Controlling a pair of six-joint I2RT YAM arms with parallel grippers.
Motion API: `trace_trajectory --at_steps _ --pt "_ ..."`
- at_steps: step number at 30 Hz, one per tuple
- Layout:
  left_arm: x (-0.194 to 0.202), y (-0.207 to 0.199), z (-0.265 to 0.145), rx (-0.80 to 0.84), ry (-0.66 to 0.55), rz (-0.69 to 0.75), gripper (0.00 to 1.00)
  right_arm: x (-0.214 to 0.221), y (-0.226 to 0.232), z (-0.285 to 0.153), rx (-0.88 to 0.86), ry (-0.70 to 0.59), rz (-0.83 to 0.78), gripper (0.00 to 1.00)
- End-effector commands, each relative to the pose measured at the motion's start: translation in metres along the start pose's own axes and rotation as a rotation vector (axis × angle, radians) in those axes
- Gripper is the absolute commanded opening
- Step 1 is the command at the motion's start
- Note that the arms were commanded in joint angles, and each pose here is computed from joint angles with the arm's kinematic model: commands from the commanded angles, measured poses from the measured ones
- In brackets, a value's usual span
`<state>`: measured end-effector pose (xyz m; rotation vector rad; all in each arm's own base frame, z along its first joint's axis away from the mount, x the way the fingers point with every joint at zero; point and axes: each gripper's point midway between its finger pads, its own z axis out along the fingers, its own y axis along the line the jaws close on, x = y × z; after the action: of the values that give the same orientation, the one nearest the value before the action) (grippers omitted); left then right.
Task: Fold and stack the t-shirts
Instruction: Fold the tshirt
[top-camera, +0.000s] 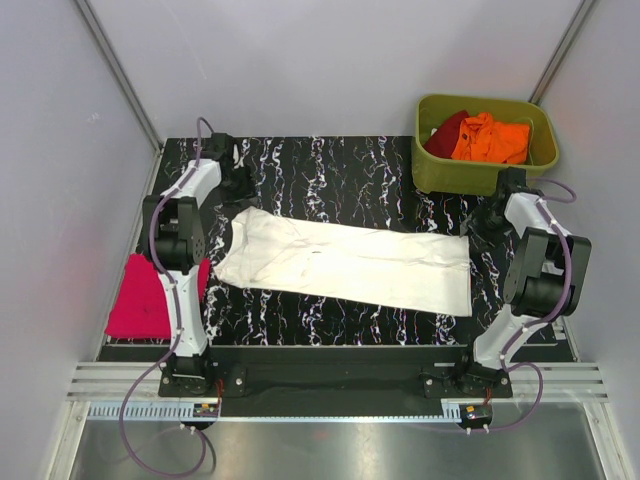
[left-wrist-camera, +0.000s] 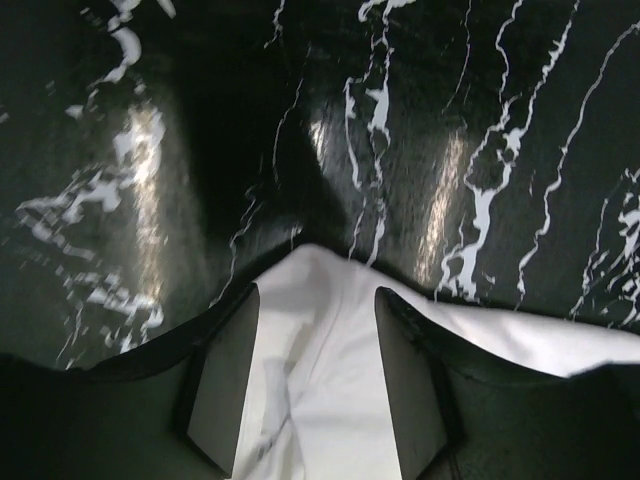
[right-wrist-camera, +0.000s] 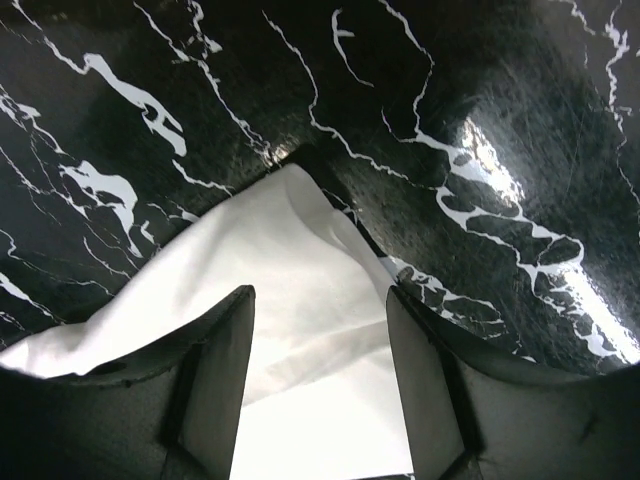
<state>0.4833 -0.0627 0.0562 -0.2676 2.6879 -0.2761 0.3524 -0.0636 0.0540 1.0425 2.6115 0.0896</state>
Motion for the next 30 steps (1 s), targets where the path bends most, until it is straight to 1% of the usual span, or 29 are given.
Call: trace_trajectory --at_steps 1,3,6,8,10,12,18,19,24,26,28,29,30 --pt "-0.023 -0.018 0.001 0.093 -0.018 0.001 0.54 -0.021 0.015 -0.002 -0.052 -0.047 0.002 0.62" --pt "-0.028 -0.018 0.002 0.103 -0.031 -0.015 0.54 -0.019 0.016 0.001 -0.053 -0.032 0.005 0.61" --pt "-0.022 -0.018 0.011 0.117 -0.007 -0.04 0.52 -0.015 0.014 0.006 -0.052 -0.021 0.009 0.62" --pt "-0.012 -0.02 0.019 0.136 0.028 -0.061 0.47 -0.016 0.015 0.008 -0.052 -0.026 0.006 0.61" --pt "-0.008 -0.021 0.021 0.142 0.031 -0.07 0.44 -0.018 0.015 0.011 -0.046 -0.015 -0.005 0.61" --pt "-0.002 -0.016 0.023 0.122 0.043 -0.075 0.38 -0.02 0.018 0.013 -0.055 -0.012 -0.008 0.61" --pt "-0.008 -0.006 0.02 0.077 0.02 -0.073 0.21 -0.021 0.018 0.023 -0.05 -0.001 -0.014 0.59" --pt "-0.008 -0.006 0.021 0.076 0.021 -0.076 0.2 -0.021 0.018 0.024 -0.049 0.002 -0.017 0.58" --pt "-0.007 -0.002 0.023 0.064 0.025 -0.082 0.08 -0.024 0.015 0.027 -0.024 -0.001 -0.022 0.53" --pt "-0.007 0.0 0.023 0.062 0.026 -0.087 0.05 -0.026 0.014 0.027 -0.019 -0.008 -0.027 0.52" --pt "-0.009 0.001 0.021 0.056 0.017 -0.087 0.0 -0.026 0.014 0.026 -0.015 -0.007 -0.027 0.48" --pt "-0.009 0.003 0.021 0.049 0.016 -0.088 0.0 -0.028 0.011 0.026 0.003 -0.018 -0.021 0.46" --pt "-0.011 0.004 0.02 0.044 0.008 -0.087 0.0 -0.027 0.01 0.024 0.003 -0.025 -0.019 0.4"
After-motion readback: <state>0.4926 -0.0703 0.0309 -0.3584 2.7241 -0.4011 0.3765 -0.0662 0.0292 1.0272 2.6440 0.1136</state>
